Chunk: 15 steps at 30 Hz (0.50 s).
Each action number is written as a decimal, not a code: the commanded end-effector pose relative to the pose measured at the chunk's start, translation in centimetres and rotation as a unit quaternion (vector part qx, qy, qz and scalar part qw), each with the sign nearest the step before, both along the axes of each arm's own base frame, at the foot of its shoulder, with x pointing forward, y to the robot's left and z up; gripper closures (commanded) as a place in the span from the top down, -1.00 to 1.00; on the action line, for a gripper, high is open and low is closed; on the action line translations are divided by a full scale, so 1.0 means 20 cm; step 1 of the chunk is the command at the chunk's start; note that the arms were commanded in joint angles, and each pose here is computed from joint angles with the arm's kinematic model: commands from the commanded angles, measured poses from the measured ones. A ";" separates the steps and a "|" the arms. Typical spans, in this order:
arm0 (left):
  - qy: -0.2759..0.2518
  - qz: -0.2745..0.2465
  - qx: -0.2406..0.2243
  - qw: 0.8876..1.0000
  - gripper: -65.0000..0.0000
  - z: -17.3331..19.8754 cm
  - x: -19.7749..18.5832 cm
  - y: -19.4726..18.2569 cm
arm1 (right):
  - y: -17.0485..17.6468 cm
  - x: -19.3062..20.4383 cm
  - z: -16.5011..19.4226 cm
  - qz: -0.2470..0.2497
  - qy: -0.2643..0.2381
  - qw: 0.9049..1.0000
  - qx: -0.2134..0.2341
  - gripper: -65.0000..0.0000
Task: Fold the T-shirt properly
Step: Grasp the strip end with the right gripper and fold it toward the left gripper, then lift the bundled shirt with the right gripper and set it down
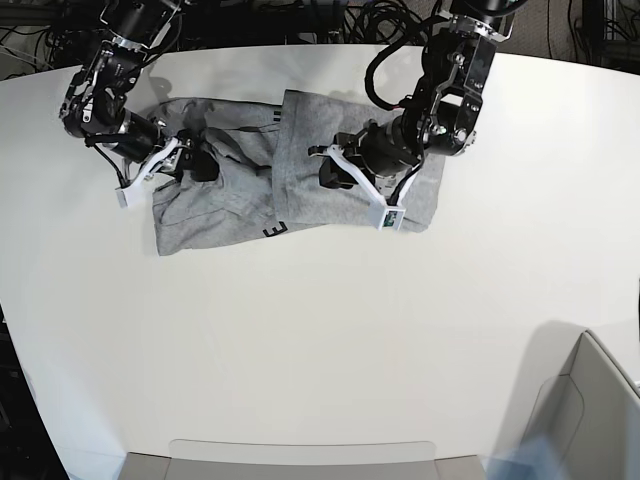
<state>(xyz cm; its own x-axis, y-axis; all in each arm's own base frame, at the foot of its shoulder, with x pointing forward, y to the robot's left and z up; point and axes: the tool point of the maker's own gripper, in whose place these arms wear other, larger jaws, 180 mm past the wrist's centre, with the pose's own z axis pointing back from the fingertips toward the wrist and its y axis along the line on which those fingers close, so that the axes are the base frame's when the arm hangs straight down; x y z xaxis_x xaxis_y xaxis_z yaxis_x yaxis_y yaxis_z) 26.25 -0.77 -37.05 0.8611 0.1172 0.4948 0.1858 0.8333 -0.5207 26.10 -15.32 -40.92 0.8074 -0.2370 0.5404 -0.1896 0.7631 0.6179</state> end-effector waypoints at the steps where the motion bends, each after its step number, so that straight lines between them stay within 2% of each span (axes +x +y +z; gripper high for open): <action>1: -0.021 0.001 -0.011 1.000 -0.65 0.06 0.04 -0.02 | 0.00 0.03 0.01 0.007 -0.008 1.000 -0.017 -0.10; 4: -0.013 0.004 -0.011 1.000 -0.65 0.04 0.01 -0.01 | 0.01 0.05 0.01 -0.010 -0.012 1.000 -0.016 -0.20; 5: -0.012 0.004 -0.009 1.000 -0.65 0.04 0.01 0.00 | 0.00 0.06 0.01 -0.017 -0.010 1.000 -0.018 -0.31; 8: -0.013 0.004 -0.009 1.000 -0.65 0.04 0.01 0.00 | -0.03 0.10 0.00 -0.038 0.001 0.999 -0.032 -0.87; 9: -0.018 0.003 -0.010 1.000 -0.65 0.06 0.01 0.00 | -0.06 0.13 0.00 -0.043 0.002 0.998 -0.044 -1.00; 12: -0.034 0.011 -0.018 0.999 -0.65 0.12 -0.01 0.02 | -0.14 0.17 0.00 -0.039 0.009 0.995 -0.092 -1.00; 15: -0.054 0.036 -0.022 0.998 -0.65 0.20 0.01 0.09 | -0.26 0.24 0.02 -0.030 0.010 0.987 -0.155 -1.00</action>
